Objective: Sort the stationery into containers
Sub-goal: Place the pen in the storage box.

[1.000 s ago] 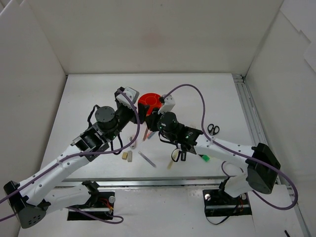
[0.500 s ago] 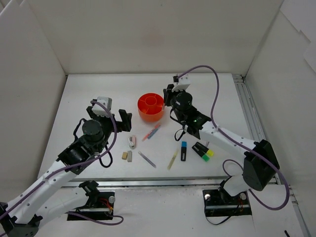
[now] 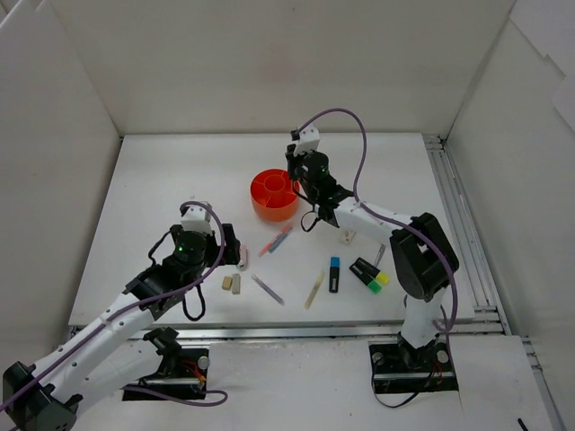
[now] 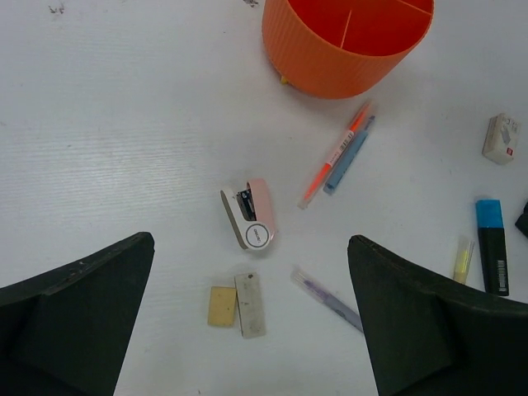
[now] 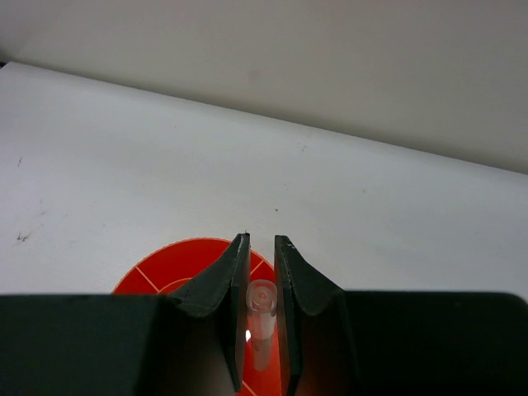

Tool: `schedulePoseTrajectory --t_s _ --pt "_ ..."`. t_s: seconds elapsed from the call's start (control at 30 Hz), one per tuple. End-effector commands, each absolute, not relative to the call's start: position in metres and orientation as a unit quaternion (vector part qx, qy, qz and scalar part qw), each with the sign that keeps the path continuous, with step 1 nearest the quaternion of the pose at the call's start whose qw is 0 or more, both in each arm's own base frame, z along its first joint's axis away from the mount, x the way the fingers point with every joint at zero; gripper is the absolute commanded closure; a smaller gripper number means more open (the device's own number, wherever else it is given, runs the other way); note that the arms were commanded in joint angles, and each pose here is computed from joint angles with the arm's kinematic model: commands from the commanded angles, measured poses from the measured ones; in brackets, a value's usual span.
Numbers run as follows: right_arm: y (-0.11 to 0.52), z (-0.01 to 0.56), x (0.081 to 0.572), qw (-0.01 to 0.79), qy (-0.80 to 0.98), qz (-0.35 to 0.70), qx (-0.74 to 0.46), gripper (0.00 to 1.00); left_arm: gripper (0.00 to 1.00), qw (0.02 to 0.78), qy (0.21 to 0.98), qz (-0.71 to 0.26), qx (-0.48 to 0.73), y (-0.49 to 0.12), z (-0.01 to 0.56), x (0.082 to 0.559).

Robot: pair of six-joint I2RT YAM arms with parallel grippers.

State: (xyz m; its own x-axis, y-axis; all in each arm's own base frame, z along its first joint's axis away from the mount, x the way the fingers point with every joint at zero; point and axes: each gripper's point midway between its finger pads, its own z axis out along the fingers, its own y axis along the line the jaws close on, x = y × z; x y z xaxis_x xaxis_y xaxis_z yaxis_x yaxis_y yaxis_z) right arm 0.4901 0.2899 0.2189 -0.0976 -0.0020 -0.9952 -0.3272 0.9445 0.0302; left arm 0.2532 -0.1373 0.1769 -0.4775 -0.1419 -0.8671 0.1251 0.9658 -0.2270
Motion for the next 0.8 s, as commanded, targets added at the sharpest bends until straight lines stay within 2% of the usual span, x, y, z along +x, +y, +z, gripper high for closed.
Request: schedulePoseTrajectory --t_s 0.0,0.2,0.23,0.33,0.4,0.53,0.6,0.63,0.67,0.73,0.77 --pt "0.303 0.279 0.503 0.722 0.663 0.167 -0.104 1.00 0.00 0.538 0.825 -0.171 -0.021 -0.144 0.201 0.257" --pt "0.303 0.240 0.505 0.697 0.691 0.172 -0.085 0.99 0.01 0.538 0.825 -0.171 -0.007 -0.145 0.200 0.255" --pt "0.301 0.238 0.503 0.695 0.693 0.175 -0.081 0.84 0.00 0.537 0.827 -0.169 -0.002 -0.145 0.199 0.255" --pt "0.296 0.238 0.493 0.691 0.696 0.183 -0.071 0.66 0.01 0.529 0.831 -0.170 0.013 -0.150 0.196 0.255" --pt "0.291 0.240 0.486 0.690 0.697 0.187 -0.065 0.61 0.01 0.525 0.834 -0.169 0.018 -0.153 0.194 0.257" --pt "0.277 0.274 0.467 0.706 0.678 0.197 -0.053 0.43 0.01 0.517 0.838 -0.171 0.032 -0.160 0.193 0.260" --pt "0.270 0.285 0.451 0.709 0.673 0.205 -0.050 0.37 0.01 0.513 0.840 -0.170 0.038 -0.162 0.191 0.261" --pt "0.266 0.284 0.446 0.707 0.675 0.205 -0.049 0.34 0.01 0.513 0.840 -0.172 0.042 -0.164 0.191 0.261" --pt "0.262 0.273 0.438 0.696 0.687 0.201 -0.051 0.22 0.01 0.514 0.839 -0.172 0.048 -0.165 0.191 0.262" --pt "0.250 0.281 0.426 0.691 0.694 0.200 -0.035 0.19 0.00 0.514 0.837 -0.177 0.058 -0.169 0.192 0.263" --pt "0.245 0.259 0.418 0.662 0.726 0.184 -0.034 0.14 0.01 0.512 0.838 -0.177 0.066 -0.171 0.190 0.263"
